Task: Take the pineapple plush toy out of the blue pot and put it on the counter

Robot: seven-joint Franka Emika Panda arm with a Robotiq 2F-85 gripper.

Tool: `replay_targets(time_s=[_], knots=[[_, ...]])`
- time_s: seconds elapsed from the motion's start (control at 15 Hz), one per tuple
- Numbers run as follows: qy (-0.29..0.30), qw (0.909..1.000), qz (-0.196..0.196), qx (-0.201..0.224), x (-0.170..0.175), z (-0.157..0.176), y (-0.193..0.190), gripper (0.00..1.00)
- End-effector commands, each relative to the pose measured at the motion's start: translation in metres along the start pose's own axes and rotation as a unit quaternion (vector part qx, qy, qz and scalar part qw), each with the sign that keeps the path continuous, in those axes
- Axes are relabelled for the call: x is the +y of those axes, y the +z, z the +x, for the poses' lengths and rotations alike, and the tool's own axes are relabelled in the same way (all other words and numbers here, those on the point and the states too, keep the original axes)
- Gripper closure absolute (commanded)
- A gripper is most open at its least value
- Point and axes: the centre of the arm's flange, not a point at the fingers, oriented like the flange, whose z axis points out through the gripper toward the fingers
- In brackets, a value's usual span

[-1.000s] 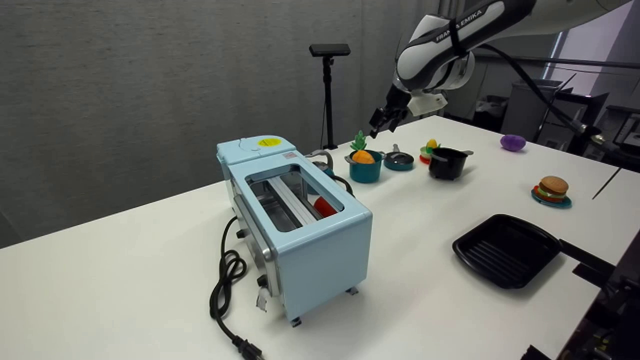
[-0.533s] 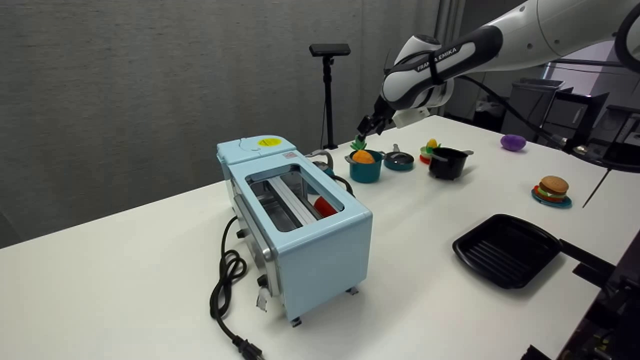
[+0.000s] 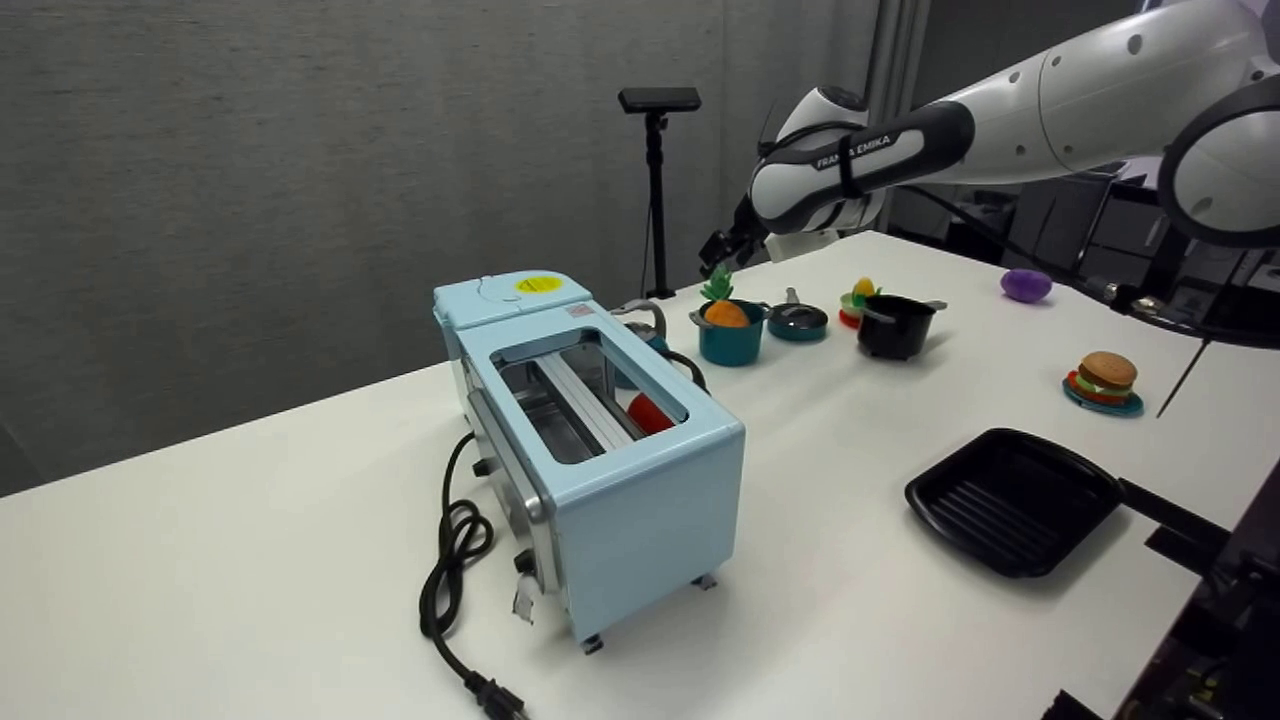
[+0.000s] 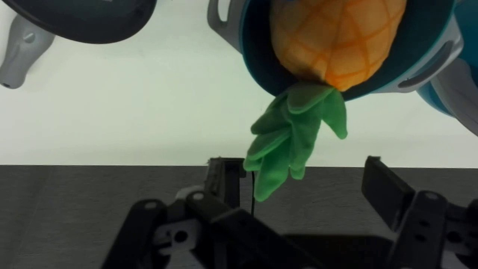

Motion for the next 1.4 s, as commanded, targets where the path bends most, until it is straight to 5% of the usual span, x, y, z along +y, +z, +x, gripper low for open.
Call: replay_targets(time_s=[0.0,0.53,1.33], knots=[[0.009,0.9998,0.005,0.017,0.002,0.033,0.029,0.35],[0.006,0.9999,0.013,0.009,-0.006,0.046,0.018,0.97],[0.005,0.9989,0.043,0.015,-0.014,0.085,-0.041,1.00]])
